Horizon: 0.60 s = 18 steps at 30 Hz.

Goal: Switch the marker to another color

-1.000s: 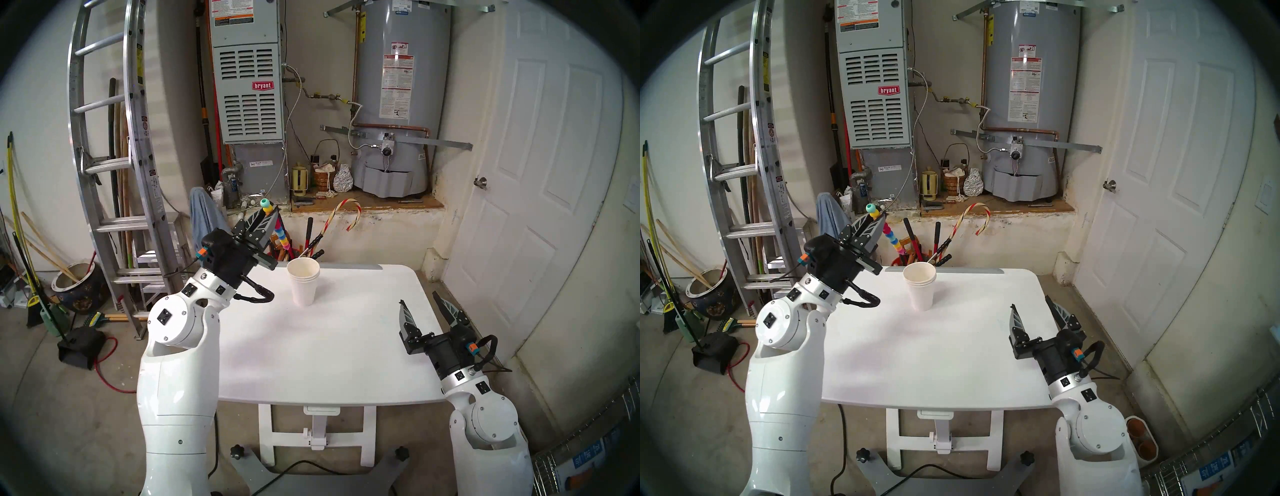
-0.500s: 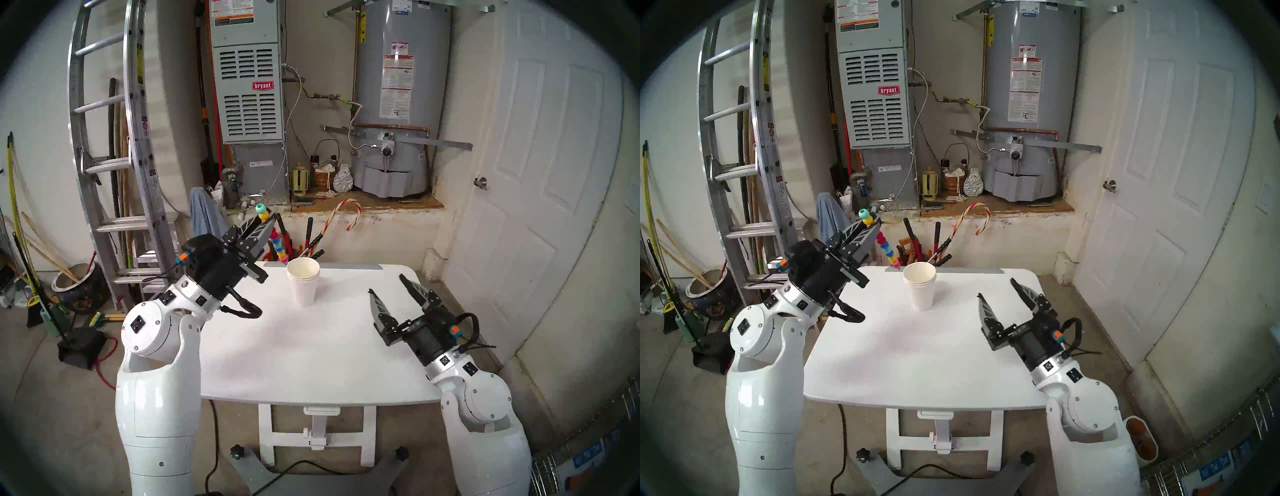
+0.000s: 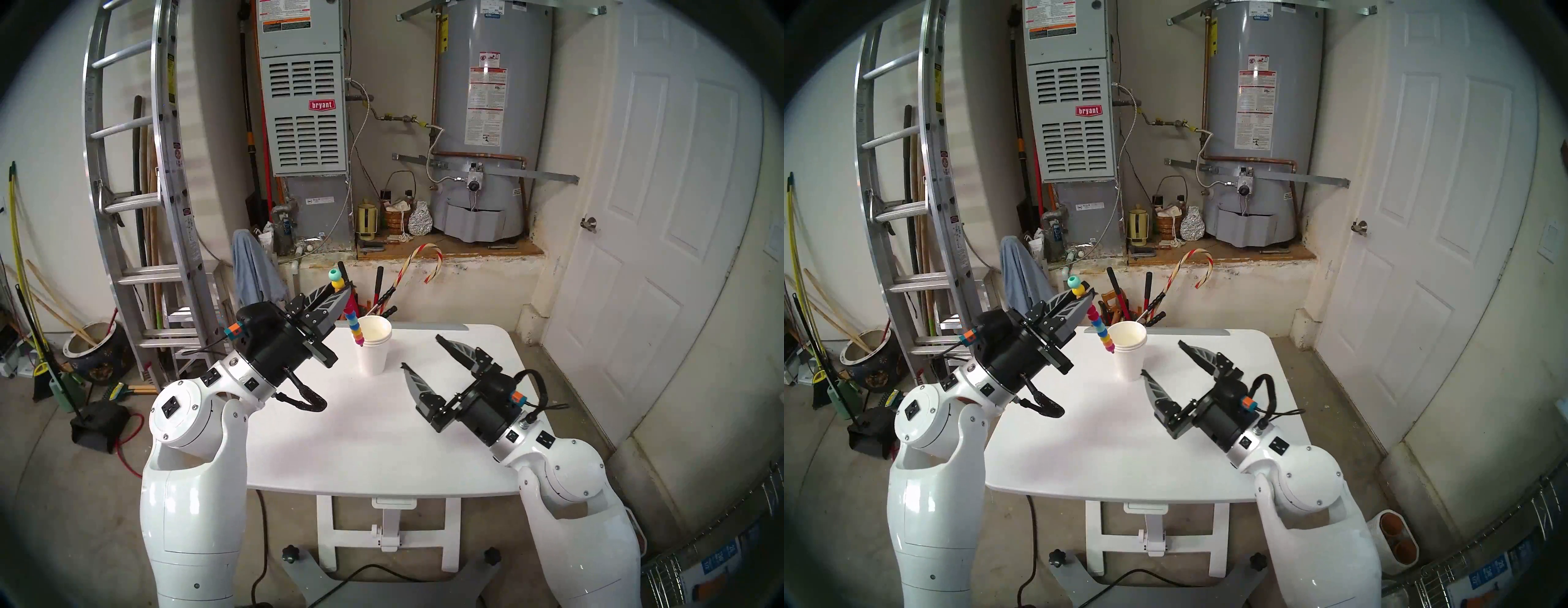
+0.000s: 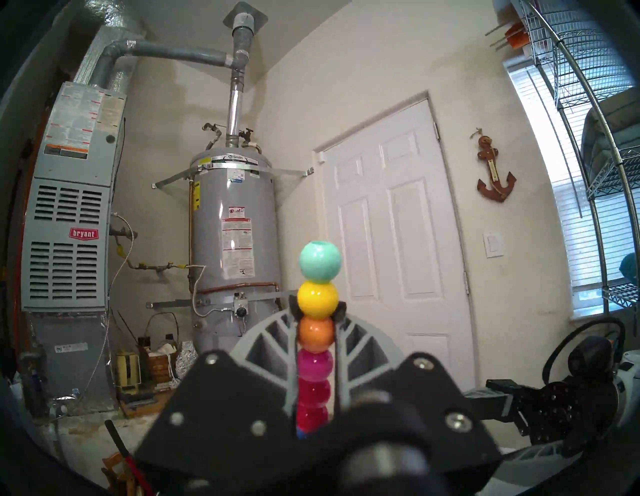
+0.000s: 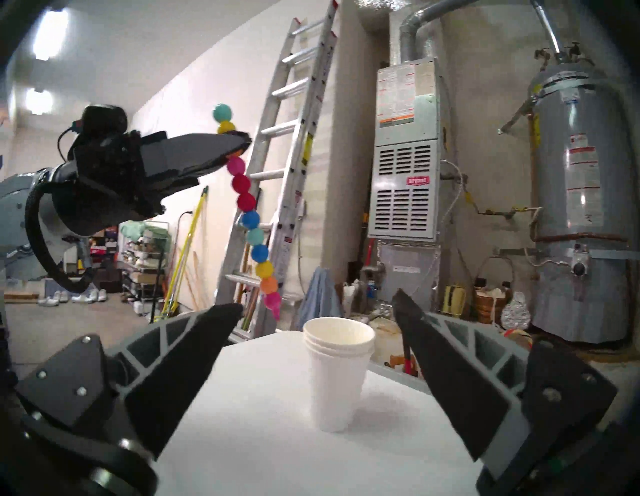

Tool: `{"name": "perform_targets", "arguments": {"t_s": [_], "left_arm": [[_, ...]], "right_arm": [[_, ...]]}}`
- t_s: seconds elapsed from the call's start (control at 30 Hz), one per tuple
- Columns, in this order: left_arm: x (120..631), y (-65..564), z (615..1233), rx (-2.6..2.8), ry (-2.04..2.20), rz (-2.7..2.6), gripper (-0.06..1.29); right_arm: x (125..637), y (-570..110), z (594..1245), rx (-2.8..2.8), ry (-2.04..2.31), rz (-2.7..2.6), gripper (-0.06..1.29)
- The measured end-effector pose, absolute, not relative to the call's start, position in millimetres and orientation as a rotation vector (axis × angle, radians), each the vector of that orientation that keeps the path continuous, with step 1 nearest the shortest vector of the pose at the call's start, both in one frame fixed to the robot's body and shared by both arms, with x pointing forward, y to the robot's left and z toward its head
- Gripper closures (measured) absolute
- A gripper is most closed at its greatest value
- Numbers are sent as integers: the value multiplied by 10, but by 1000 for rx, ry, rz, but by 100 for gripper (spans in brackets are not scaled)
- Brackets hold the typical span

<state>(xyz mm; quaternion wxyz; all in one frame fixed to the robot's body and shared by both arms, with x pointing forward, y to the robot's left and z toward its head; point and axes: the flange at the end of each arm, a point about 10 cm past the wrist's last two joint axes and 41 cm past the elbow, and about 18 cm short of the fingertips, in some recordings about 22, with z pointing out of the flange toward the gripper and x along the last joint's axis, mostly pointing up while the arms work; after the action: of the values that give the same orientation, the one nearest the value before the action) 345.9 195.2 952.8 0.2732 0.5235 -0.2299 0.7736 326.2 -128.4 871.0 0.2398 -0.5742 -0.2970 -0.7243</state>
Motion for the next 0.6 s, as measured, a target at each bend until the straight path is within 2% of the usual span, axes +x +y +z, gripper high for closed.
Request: {"name": "perform_targets", "arguments": {"t_s": [0.6], "left_arm": [[3401,1846,9411,1453,-684,2028,108]], "right_arm": [[3472,-868,8667,-1563,-1061,-2025,1]]}}
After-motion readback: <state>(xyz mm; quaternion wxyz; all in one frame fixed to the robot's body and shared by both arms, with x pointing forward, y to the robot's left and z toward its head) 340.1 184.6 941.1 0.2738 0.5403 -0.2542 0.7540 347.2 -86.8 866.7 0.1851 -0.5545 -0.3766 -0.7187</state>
